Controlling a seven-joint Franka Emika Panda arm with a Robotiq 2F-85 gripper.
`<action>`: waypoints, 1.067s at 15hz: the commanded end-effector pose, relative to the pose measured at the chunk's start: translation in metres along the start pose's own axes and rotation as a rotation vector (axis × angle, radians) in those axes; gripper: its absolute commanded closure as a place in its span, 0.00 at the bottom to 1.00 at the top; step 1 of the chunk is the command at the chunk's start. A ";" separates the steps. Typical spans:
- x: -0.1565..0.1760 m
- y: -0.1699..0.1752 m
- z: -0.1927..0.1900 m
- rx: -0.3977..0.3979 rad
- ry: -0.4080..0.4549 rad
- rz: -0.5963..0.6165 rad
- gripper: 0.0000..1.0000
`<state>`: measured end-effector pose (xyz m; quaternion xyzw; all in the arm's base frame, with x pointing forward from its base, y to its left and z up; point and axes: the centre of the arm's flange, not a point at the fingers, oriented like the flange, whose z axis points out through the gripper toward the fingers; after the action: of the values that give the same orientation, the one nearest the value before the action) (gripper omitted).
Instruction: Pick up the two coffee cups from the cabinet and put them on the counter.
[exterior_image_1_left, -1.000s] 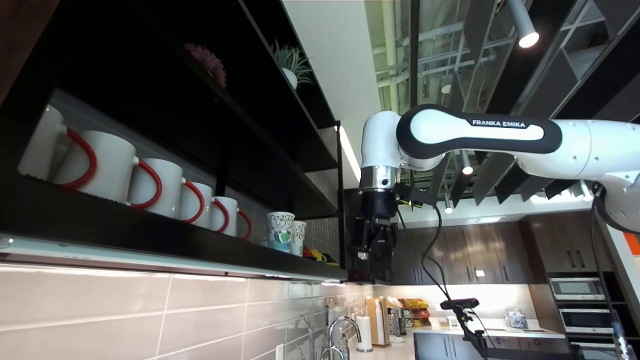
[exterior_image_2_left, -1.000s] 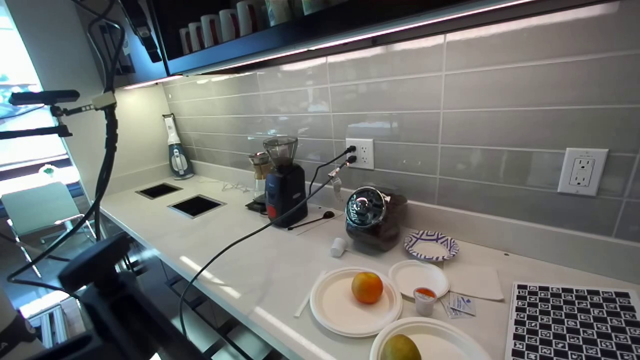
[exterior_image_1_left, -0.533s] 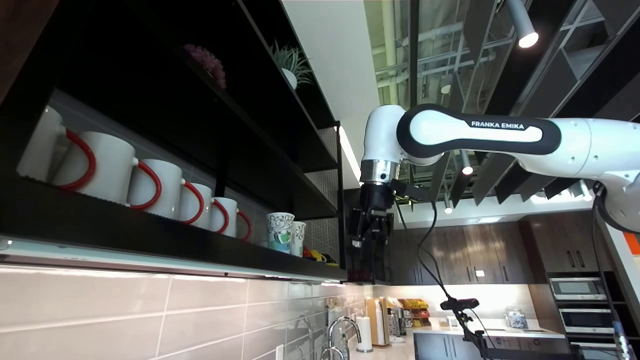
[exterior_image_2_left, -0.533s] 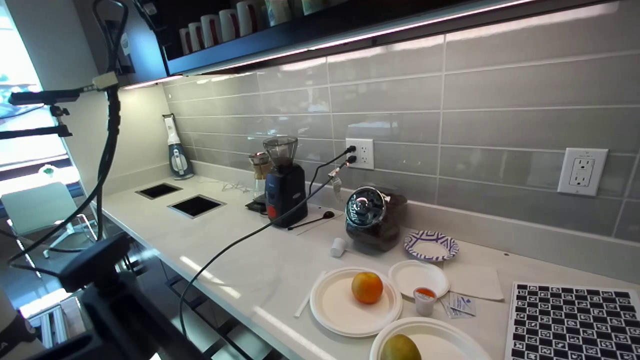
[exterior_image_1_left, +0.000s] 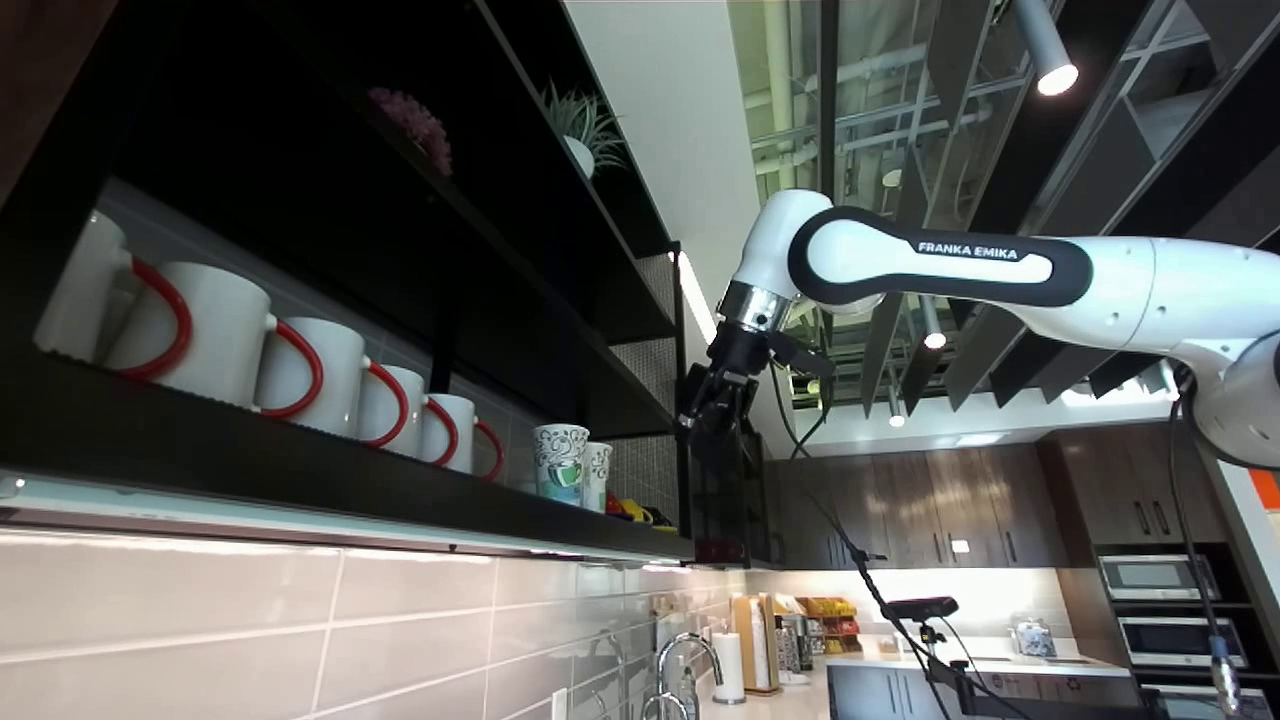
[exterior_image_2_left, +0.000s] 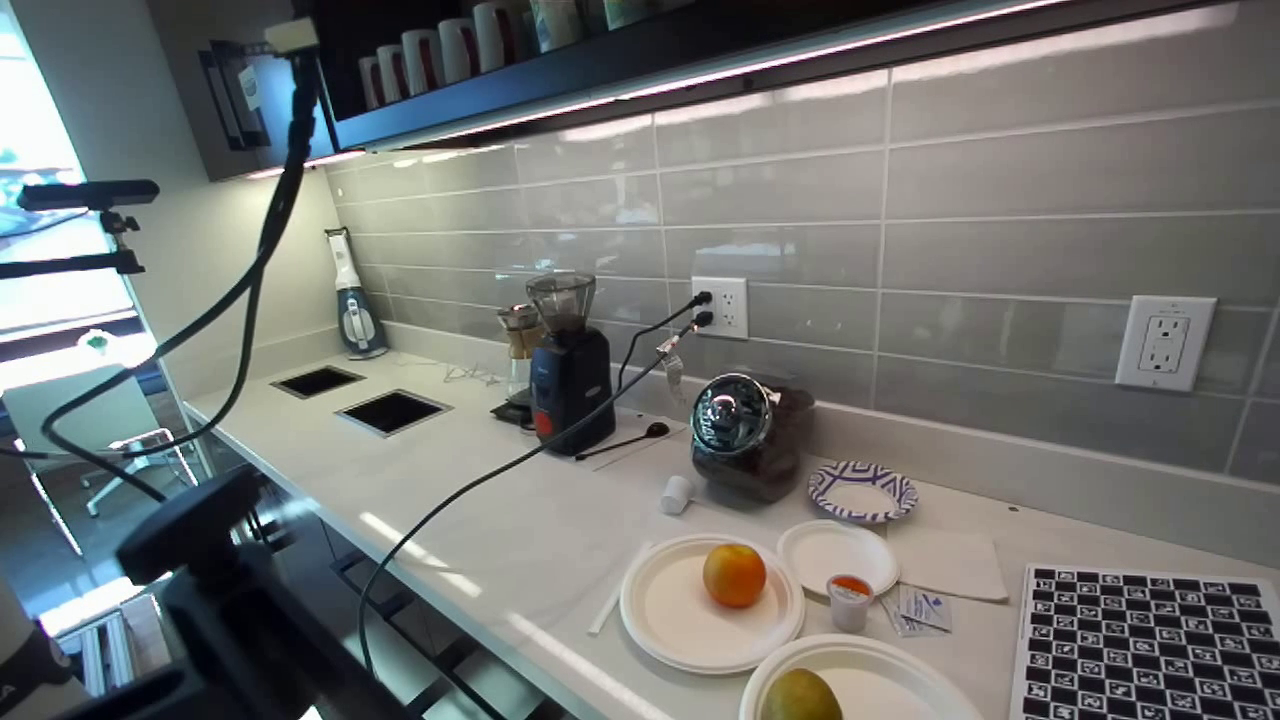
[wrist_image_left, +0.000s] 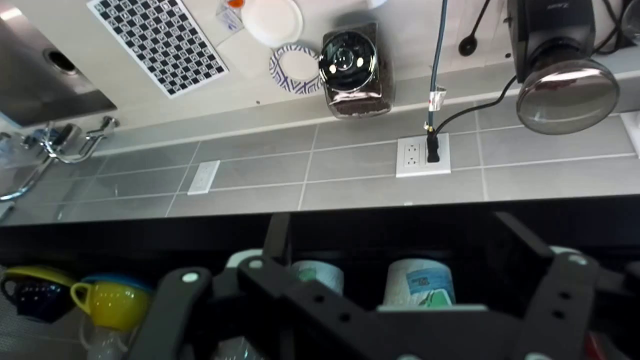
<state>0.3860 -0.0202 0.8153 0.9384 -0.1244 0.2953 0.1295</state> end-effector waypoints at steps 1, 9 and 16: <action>0.040 0.024 -0.010 0.071 0.046 -0.089 0.00; 0.053 0.036 -0.002 0.131 0.064 -0.190 0.00; 0.061 0.039 -0.002 0.107 0.095 -0.187 0.00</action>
<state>0.4197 -0.0595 0.8558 0.9423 -0.0063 0.3200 0.0987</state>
